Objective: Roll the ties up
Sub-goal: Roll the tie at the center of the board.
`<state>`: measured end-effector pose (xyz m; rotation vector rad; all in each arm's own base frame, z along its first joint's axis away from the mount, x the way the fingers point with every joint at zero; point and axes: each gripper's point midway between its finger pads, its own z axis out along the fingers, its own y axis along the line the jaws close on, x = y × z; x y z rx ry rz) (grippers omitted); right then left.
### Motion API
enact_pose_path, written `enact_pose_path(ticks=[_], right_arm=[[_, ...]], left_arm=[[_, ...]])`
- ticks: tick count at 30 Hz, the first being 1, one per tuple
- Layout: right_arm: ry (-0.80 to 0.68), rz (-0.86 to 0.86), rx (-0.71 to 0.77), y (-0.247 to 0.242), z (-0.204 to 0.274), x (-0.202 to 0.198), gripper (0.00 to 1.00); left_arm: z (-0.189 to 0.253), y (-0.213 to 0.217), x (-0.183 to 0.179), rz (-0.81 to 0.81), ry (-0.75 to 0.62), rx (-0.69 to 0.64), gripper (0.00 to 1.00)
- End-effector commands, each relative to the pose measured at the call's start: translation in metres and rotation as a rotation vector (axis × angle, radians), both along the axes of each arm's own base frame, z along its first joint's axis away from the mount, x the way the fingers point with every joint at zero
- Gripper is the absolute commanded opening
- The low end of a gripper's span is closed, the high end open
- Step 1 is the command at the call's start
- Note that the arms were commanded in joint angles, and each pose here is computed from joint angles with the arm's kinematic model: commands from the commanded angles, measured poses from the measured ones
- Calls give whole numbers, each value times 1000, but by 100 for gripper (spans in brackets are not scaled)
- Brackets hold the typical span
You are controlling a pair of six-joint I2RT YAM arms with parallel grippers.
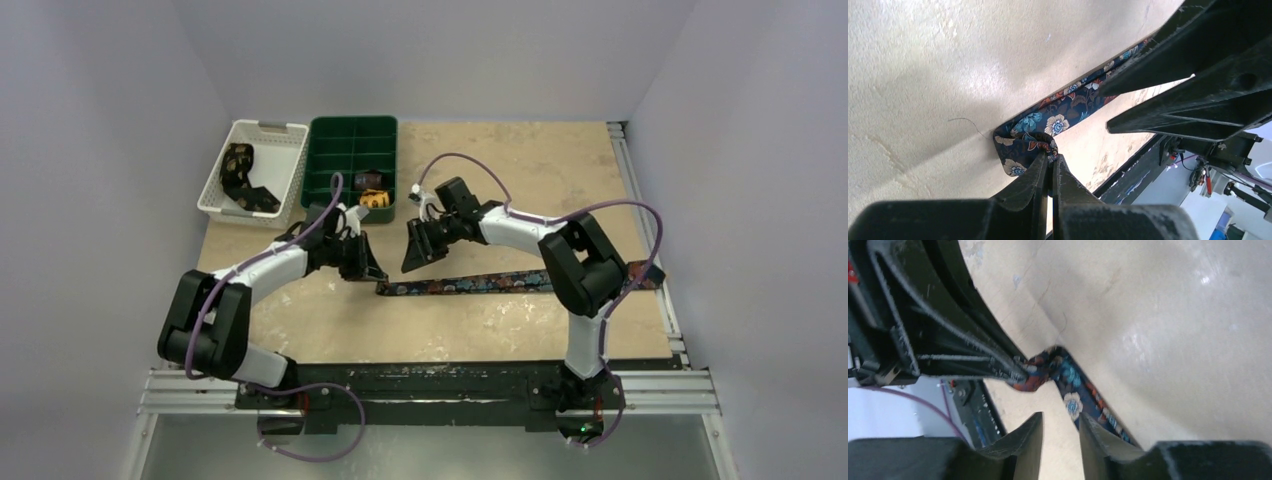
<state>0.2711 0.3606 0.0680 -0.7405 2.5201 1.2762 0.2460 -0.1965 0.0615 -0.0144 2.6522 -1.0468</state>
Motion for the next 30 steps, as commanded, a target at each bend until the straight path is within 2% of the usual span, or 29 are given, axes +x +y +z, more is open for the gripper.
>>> enact_pose_path(ticks=[1,4,10,12,16,17,19,24,30], right_arm=[[8,40,63,-19,21,-13,36],[20,52,86,-21,25,-21,42],[58,40,113,-19,21,-25,44],[73,37,110,-18,17,-25,45],[81,20,104,-18,12,-23,45],[83,13,99,-18,10,-22,46],[92,0,93,-17,7,-20,45],[118,-42,61,-16,-2,-17,37],[163,-84,33,-13,-16,-17,21]], left_arm=[[16,-16,21,-11,-45,-39,0],[20,-28,24,-32,-39,-72,0],[11,-47,24,-51,6,-93,1],[4,-48,24,-48,32,-92,9],[-6,-49,22,-47,81,-89,39],[-7,-49,21,-42,90,-88,44],[-11,-47,20,-31,101,-82,45],[-15,-47,18,-3,120,-93,36],[-17,-48,18,13,130,-125,4]])
